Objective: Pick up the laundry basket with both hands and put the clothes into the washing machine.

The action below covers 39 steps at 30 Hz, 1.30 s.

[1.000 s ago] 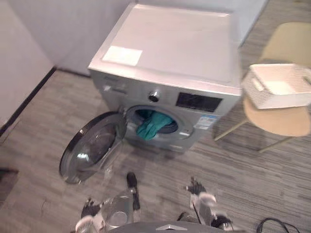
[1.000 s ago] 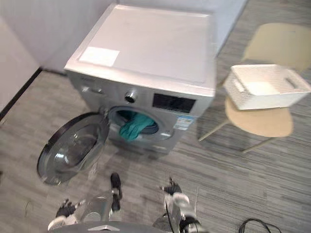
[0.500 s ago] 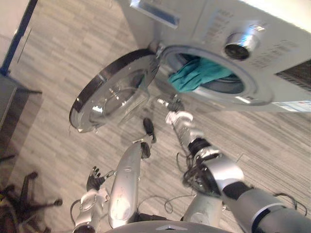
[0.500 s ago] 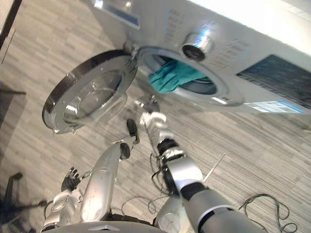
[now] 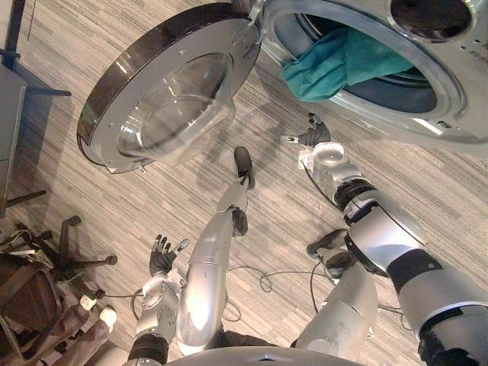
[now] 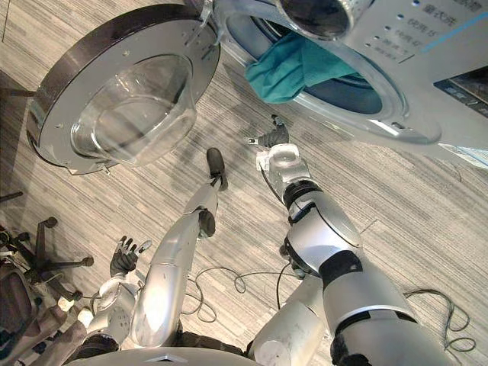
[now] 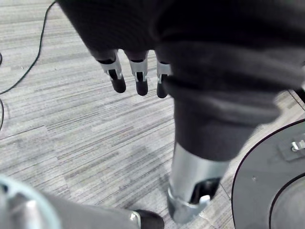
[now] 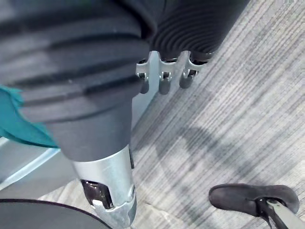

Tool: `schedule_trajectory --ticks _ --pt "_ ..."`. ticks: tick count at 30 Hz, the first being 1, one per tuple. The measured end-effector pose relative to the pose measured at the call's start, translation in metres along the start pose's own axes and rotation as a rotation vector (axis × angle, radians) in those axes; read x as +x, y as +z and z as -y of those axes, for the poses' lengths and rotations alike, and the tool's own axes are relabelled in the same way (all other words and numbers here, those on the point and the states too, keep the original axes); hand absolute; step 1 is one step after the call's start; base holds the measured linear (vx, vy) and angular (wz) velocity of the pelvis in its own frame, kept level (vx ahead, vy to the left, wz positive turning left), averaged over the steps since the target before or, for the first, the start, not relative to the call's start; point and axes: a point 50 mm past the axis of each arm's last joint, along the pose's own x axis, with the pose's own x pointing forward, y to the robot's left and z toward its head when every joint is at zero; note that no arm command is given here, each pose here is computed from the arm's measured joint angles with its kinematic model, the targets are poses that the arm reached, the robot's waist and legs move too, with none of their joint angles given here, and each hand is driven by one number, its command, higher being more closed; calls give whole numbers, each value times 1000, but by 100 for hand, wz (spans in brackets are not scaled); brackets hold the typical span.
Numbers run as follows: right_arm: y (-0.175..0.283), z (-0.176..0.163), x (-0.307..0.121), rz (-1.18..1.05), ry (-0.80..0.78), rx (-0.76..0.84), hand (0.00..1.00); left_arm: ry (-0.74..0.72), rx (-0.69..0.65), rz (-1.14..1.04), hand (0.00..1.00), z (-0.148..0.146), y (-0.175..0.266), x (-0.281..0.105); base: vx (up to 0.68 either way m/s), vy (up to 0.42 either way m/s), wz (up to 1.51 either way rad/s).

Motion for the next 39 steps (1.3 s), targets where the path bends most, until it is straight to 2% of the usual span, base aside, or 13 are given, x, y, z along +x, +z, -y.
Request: schedule_trajectory --ticks 7,10,16,24,25,30,34,36,39 --pt "19 11 3 28 -40 52 0 21 -5 6 0 3 3 3 -30 15 -1" --pt "42 29 5 82 -84 75 0 23 -7 7 0 3 3 3 -37 39 15" --pt "88 90 1 182 -253 167 0 16 -31 19 0 6 5 2 -30 70 12" --pt "131 86 -5 246 -247 249 0 -13 -78 90 0 12 21 2 -52 98 -7" --pt "142 93 -8 269 -262 289 100 -42 -101 128 0 18 30 2 -67 106 28" --pt "174 117 -21 350 -279 405 100 -102 -233 261 0 27 62 -4 14 56 -20" --pt "196 145 -36 403 -325 550 100 -172 -242 312 0 40 75 -10 -51 93 16" --pt "209 137 -39 426 -292 577 100 -135 -254 320 0 30 75 -11 20 37 -25" --pt "213 134 -39 421 -268 643 100 -137 -259 333 0 30 78 -12 19 36 -22"
